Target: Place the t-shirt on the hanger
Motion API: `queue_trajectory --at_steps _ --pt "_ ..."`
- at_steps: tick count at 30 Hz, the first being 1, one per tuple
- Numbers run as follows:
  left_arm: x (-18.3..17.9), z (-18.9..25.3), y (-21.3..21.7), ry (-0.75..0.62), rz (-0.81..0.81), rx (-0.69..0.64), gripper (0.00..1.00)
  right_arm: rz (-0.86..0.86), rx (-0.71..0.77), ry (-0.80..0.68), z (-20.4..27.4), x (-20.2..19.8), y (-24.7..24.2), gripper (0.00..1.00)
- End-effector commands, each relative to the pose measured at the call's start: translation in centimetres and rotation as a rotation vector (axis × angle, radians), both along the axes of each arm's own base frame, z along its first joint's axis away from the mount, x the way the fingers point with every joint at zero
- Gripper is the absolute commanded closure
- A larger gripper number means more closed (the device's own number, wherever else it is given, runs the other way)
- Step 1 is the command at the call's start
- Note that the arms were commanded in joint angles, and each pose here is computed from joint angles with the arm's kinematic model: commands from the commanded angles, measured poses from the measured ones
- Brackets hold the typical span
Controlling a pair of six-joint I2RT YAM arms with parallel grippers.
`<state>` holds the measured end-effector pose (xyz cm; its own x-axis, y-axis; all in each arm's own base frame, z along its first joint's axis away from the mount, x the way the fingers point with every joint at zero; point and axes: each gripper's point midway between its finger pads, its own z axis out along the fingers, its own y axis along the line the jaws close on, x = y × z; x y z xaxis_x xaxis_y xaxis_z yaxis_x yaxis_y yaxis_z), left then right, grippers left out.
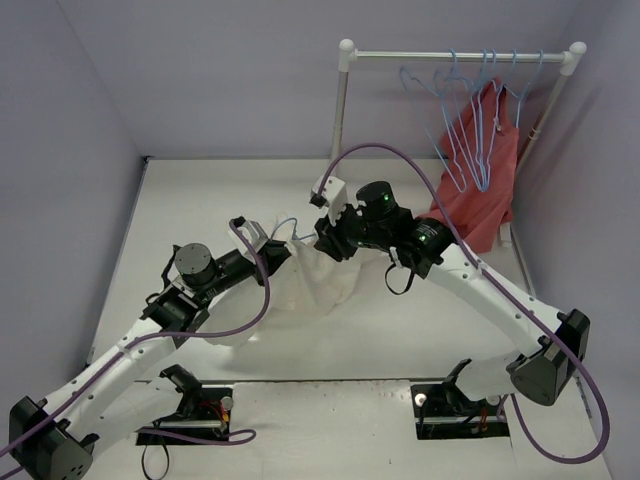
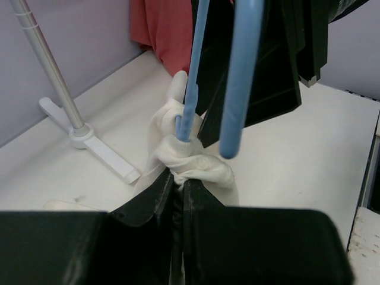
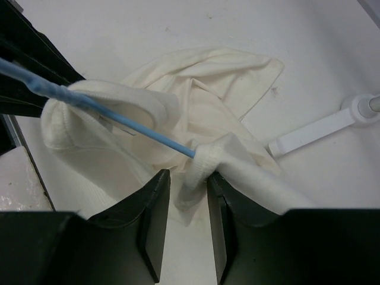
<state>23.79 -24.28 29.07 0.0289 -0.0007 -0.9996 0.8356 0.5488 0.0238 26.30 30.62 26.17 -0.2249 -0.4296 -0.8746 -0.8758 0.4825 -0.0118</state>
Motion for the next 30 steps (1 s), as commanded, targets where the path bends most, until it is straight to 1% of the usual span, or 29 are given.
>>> queue_trajectory --at_steps 1,2,6,10,12,15,16,18,20,24,30 --pt "-0.5 4.7 0.0 -0.130 -0.023 -0.111 1.00 0.003 0.108 -0.107 5.4 1.1 0.6 0.67" --pt "-0.5 4.6 0.0 -0.128 -0.024 -0.110 1.00 -0.003 0.114 -0.120 5.9 1.1 0.2 0.65" --pt "-0.3 4.4 0.2 -0.123 -0.016 -0.110 1.00 -0.060 0.141 -0.139 7.1 2.4 -2.9 0.63" --pt "-0.6 4.4 0.2 -0.117 -0.038 -0.112 1.00 -0.082 0.127 -0.185 7.3 2.8 -5.5 0.56" --pt "-0.8 4.5 0.0 -0.117 -0.051 -0.112 1.00 -0.071 0.107 -0.199 6.7 2.8 -6.1 0.53" --pt "-0.9 4.9 0.0 -0.122 -0.058 -0.117 1.00 -0.010 0.095 -0.227 6.3 2.5 -7.1 0.51" --pt "-0.9 5.0 0.0 -0.123 -0.059 -0.118 1.00 0.031 0.104 -0.214 5.8 2.1 -7.1 0.50" --pt "-0.9 5.2 -0.1 -0.126 -0.066 -0.118 1.00 0.051 0.096 -0.210 4.9 2.3 -7.9 0.48" --pt "-1.1 5.4 -0.4 -0.124 -0.089 -0.119 1.00 0.046 0.053 -0.183 2.9 2.6 -8.9 0.44" --pt "-1.2 5.5 -0.7 -0.119 -0.109 -0.118 1.00 0.044 -0.039 -0.143 -0.5 3.6 -9.9 0.42" --pt "-1.5 5.5 -1.1 -0.108 -0.142 -0.111 1.00 0.077 -0.066 -0.110 -2.2 4.3 -9.4 0.41"
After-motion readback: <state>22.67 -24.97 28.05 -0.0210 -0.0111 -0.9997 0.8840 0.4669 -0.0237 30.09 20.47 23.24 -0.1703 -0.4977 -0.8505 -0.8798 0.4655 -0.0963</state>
